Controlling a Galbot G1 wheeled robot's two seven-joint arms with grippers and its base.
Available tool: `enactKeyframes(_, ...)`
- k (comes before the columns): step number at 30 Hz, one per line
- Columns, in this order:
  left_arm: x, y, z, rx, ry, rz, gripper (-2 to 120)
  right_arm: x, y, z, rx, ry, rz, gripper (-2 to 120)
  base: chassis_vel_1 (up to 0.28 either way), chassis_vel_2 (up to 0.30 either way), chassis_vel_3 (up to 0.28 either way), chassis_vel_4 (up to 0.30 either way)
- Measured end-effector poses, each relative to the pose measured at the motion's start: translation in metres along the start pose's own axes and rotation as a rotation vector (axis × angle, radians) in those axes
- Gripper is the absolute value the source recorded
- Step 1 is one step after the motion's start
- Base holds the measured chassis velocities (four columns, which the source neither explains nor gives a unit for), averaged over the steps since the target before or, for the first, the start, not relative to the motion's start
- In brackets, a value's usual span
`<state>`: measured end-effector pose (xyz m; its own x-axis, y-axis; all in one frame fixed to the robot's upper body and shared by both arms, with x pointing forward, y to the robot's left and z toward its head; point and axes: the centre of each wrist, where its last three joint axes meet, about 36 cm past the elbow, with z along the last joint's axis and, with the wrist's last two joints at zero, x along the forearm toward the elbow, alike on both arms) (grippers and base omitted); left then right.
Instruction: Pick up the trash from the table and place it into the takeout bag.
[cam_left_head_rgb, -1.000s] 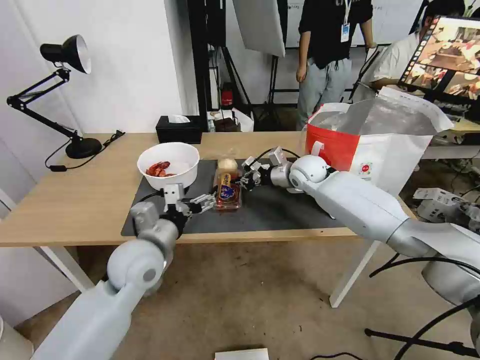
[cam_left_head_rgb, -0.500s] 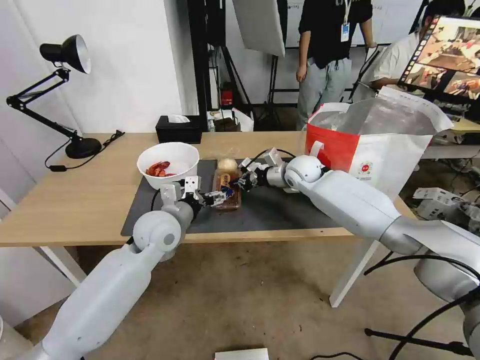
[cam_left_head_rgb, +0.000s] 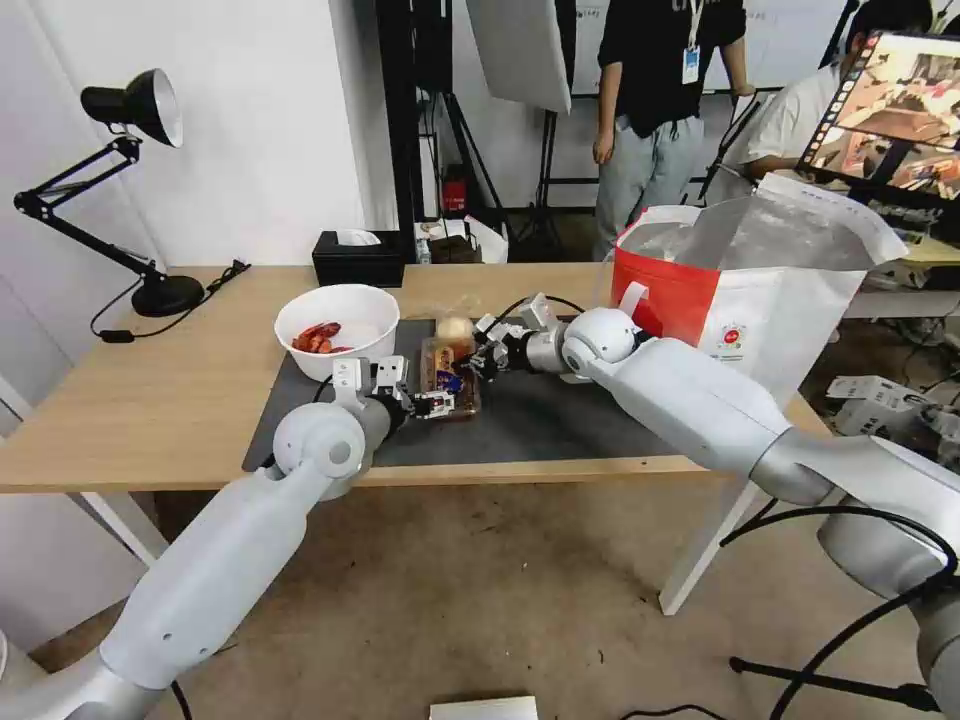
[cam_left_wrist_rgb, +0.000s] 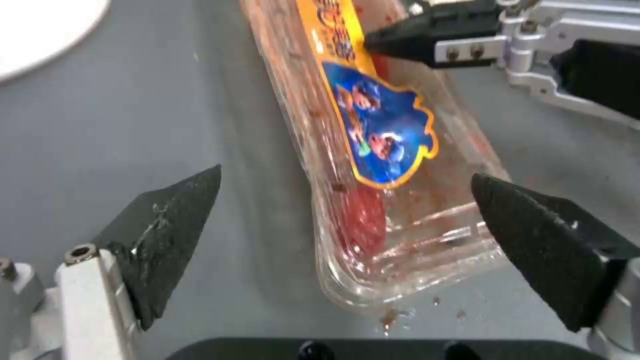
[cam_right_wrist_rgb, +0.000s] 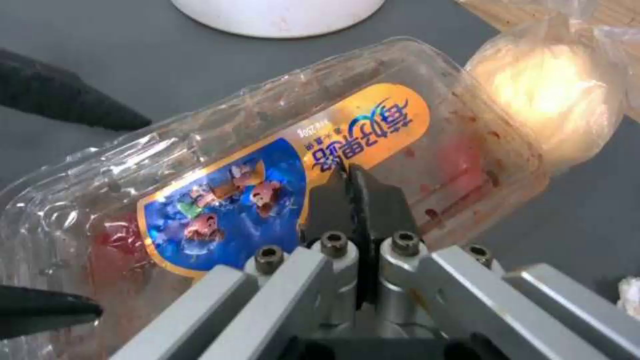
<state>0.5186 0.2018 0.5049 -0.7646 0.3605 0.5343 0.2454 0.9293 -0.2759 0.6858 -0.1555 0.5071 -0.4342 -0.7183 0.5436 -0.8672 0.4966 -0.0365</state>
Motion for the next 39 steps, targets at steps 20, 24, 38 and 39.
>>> enactKeyframes(20, -0.014, -0.007, 0.001, 0.023, 0.012, 0.016, 81, -0.002, 0.005, 0.006, -0.004, 0.0, -0.01, 0, 0.0, 0.0, 0.0, 0.0)
enactKeyframes(24, -0.018, -0.009, 0.004, 0.025, 0.018, 0.016, 69, -0.003, 0.006, 0.006, -0.009, -0.003, -0.008, 0, 0.0, 0.0, 0.0, 0.0)
enactKeyframes(38, -0.021, -0.008, 0.006, 0.04, 0.0, 0.012, 15, -0.004, 0.01, 0.005, -0.021, -0.018, 0.002, 0, 0.0, 0.0, 0.0, 0.0)
enactKeyframes(39, -0.021, -0.008, 0.006, 0.04, 0.0, 0.012, 15, -0.004, 0.01, 0.005, -0.021, -0.018, 0.002, 0, 0.0, 0.0, 0.0, 0.0)
